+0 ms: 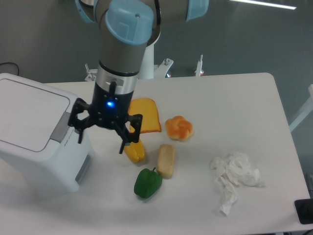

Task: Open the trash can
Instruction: 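Move the gripper over to the lid of the white trash can, then press the gripper against the trash can lid edge to flip it open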

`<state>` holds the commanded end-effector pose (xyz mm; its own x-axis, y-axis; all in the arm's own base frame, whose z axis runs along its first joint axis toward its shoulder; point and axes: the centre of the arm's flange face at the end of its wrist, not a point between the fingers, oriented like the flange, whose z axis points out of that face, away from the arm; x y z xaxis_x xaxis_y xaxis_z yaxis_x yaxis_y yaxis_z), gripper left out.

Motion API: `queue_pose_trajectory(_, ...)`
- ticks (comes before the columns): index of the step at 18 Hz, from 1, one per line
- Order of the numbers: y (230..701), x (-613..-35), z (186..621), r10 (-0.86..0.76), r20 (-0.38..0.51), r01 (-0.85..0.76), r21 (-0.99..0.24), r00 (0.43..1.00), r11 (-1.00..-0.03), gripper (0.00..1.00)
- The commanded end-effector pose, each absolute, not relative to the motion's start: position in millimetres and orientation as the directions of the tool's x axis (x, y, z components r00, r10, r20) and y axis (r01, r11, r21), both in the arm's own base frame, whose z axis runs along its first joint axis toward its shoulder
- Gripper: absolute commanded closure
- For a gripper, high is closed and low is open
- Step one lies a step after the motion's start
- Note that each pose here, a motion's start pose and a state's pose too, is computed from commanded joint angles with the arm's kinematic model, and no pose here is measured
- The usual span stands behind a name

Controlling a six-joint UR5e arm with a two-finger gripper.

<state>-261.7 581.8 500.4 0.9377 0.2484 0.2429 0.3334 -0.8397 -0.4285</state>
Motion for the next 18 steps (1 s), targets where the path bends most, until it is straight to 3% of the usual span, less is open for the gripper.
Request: queue_pose_trajectory(18,572.0,-237.2,482.6,0.238,0.265,0.326,-0.370,0.934,-0.870,0.00)
